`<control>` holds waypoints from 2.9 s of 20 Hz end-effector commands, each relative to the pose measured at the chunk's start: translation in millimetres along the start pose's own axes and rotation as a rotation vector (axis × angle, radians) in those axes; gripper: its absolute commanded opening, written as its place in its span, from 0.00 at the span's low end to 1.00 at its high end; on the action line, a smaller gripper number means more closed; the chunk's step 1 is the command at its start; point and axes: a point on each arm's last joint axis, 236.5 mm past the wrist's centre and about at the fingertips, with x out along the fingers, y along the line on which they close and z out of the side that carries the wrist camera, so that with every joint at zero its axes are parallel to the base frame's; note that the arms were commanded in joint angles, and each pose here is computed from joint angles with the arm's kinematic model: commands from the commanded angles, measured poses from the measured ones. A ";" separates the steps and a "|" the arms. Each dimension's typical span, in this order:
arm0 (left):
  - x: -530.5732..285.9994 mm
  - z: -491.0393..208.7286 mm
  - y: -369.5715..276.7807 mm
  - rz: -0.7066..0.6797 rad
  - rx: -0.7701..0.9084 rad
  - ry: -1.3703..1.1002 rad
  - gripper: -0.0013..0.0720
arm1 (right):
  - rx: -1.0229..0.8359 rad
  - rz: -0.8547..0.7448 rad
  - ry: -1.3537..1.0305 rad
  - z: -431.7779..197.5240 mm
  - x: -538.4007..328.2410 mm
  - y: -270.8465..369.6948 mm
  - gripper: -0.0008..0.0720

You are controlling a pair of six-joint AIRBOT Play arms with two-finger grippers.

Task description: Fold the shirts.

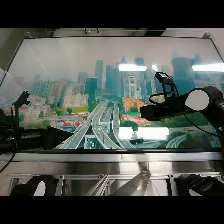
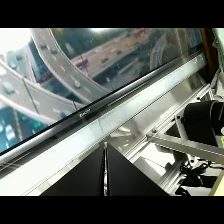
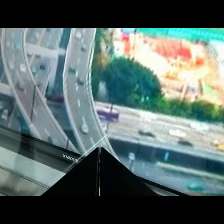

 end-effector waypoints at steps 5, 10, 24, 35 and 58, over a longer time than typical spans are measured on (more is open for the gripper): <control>-0.1 0.0 0.2 0.001 0.000 -0.001 0.04 | 0.000 0.000 0.001 -0.3 0.4 0.1 0.04; -0.1 0.0 0.2 0.001 0.000 -0.001 0.04 | 0.000 0.000 0.001 -0.3 0.4 0.1 0.04; -224.8 75.9 174.2 1.147 -0.075 -0.405 0.02 | 0.000 0.014 -0.085 20.1 -0.4 3.3 0.04; -296.8 8.5 389.0 1.360 -0.449 -0.315 0.98 | 0.009 0.009 -0.090 25.7 9.1 0.2 0.77; 58.4 249.6 73.7 0.083 0.280 -0.029 0.04 | -0.010 -0.110 -0.091 33.1 13.5 -38.6 0.48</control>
